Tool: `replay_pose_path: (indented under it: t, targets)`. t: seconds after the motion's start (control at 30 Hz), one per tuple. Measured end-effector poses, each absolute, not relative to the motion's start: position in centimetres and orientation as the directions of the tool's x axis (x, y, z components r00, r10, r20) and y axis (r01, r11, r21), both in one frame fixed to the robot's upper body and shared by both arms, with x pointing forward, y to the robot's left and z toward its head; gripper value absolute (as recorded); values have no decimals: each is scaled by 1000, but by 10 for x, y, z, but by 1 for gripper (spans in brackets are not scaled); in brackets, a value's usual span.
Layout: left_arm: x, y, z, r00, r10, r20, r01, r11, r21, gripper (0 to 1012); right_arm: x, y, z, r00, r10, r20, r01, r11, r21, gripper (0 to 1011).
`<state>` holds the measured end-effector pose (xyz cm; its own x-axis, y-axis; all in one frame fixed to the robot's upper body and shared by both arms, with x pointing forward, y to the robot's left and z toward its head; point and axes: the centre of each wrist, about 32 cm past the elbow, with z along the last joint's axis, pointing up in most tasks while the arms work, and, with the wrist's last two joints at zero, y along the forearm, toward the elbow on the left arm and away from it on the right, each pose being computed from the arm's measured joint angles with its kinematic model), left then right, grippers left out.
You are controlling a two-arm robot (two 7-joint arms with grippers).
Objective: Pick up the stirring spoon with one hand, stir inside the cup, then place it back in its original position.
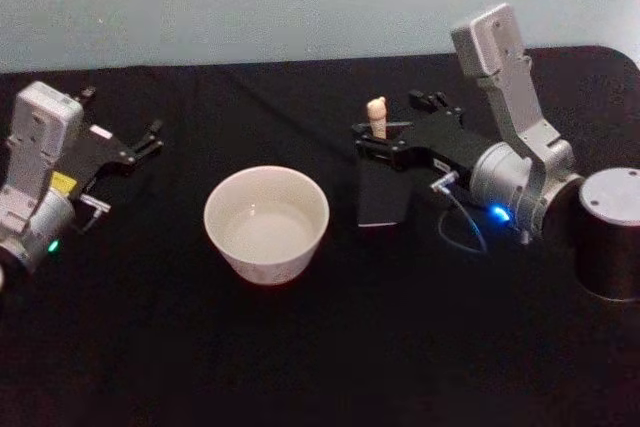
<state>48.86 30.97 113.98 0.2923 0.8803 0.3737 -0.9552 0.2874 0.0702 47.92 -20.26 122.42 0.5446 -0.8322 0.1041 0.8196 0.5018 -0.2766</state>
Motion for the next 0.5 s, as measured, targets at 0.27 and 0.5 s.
replay_pose_path:
  t: [0.27, 0.5]
  targets:
    - [489, 310, 1140, 292, 880, 374, -955, 287, 70, 1001, 487, -196, 1222, 531, -844, 83, 821, 487, -297, 1002]
    - [489, 310, 1140, 292, 880, 374, -955, 287, 70, 1001, 490, -195, 1222, 523, -850, 57, 821, 485, -302, 1003]
